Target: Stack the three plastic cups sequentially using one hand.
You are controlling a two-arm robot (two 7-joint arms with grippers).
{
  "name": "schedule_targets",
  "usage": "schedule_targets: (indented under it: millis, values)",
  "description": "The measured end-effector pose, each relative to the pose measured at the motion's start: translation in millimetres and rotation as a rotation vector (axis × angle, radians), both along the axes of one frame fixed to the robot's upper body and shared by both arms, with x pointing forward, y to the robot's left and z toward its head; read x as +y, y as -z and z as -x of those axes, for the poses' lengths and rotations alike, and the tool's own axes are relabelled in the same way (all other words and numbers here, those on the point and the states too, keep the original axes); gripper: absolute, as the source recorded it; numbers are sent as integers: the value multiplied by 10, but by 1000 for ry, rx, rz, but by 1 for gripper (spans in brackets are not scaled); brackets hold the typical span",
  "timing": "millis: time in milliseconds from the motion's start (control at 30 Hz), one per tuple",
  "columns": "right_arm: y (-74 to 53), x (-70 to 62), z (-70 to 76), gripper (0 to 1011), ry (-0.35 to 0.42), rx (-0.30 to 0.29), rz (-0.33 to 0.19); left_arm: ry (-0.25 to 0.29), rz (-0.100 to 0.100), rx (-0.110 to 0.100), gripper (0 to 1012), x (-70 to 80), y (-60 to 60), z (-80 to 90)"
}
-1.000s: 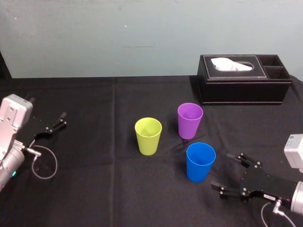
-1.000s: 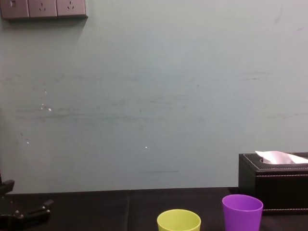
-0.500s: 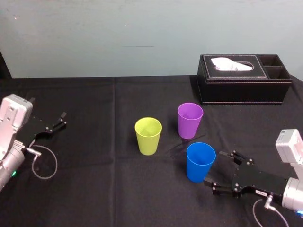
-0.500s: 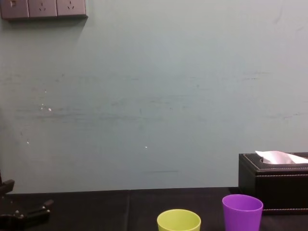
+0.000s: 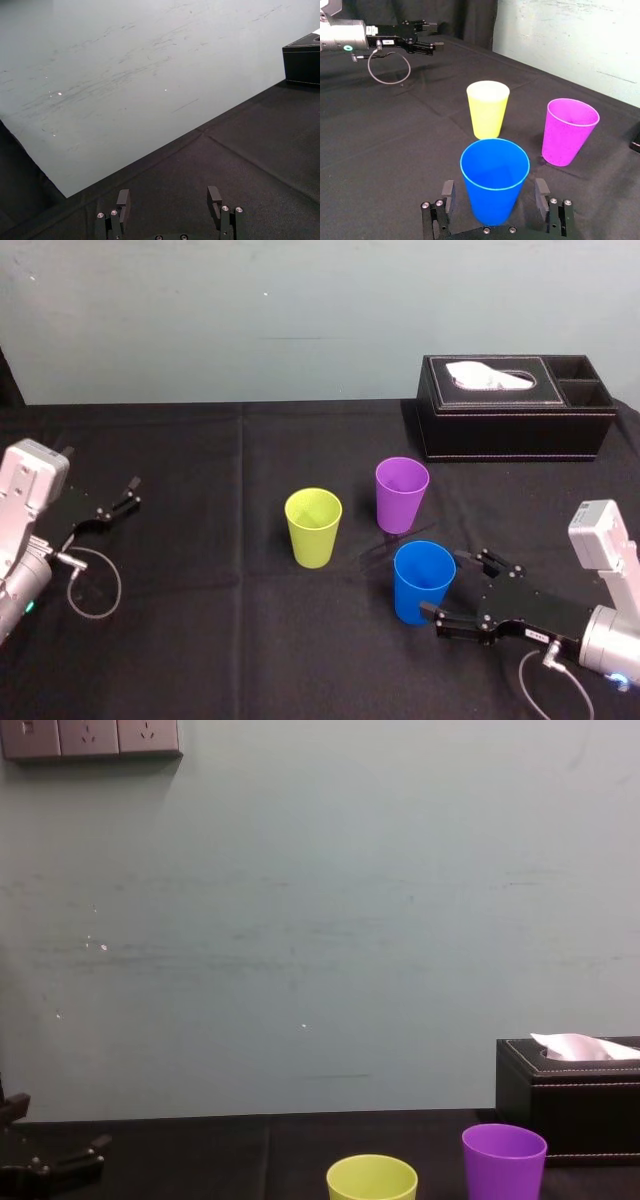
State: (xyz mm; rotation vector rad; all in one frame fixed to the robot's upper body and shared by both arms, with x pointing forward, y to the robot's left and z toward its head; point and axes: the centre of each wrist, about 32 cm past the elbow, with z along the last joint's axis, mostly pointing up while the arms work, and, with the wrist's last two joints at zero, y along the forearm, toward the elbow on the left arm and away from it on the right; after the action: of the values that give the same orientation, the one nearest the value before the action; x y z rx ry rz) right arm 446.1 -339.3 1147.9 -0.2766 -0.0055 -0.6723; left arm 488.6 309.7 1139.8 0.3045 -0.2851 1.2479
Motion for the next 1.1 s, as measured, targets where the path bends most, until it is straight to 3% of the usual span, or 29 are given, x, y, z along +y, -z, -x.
schedule_targets:
  millis: [700,1100]
  values:
    - [65,167,-117,1000,-5,16,-11,0,0,0,1010,0,0,0]
    - [64,180,-131,1000,-3,16,-10,0,0,0,1010,0,0,0]
